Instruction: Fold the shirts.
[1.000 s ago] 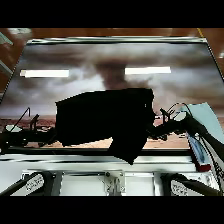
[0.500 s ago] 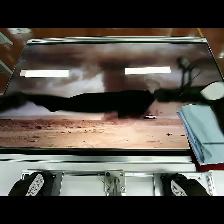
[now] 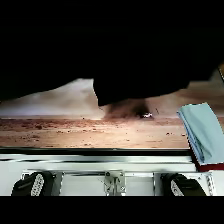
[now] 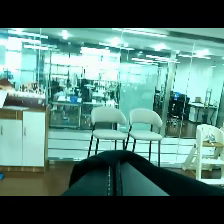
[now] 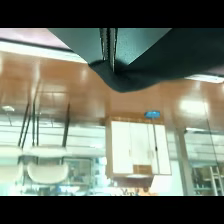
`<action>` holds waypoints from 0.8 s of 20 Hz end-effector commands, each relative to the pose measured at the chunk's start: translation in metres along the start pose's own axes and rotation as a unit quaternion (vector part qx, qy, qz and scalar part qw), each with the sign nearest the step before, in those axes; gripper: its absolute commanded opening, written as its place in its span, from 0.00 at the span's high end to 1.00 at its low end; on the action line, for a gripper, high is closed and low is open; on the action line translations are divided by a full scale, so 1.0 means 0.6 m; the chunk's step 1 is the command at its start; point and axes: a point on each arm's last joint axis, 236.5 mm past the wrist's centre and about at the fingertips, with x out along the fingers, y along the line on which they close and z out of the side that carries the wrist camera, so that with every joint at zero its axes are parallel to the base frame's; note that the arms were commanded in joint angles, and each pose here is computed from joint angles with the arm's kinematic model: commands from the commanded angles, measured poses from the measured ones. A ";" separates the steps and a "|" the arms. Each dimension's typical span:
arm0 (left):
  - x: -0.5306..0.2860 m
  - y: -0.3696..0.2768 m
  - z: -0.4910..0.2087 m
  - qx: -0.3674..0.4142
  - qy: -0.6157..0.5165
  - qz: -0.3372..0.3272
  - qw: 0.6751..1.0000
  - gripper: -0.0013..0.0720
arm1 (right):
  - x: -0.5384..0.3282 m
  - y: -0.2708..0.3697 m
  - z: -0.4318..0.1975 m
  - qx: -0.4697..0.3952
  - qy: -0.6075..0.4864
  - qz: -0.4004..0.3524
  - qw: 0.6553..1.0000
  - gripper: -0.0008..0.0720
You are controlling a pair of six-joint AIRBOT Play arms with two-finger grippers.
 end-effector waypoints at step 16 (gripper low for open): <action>-0.072 0.150 -0.644 -0.135 0.540 0.080 0.827 0.93 | 0.092 -0.100 -0.617 0.100 0.614 -0.048 0.781 0.91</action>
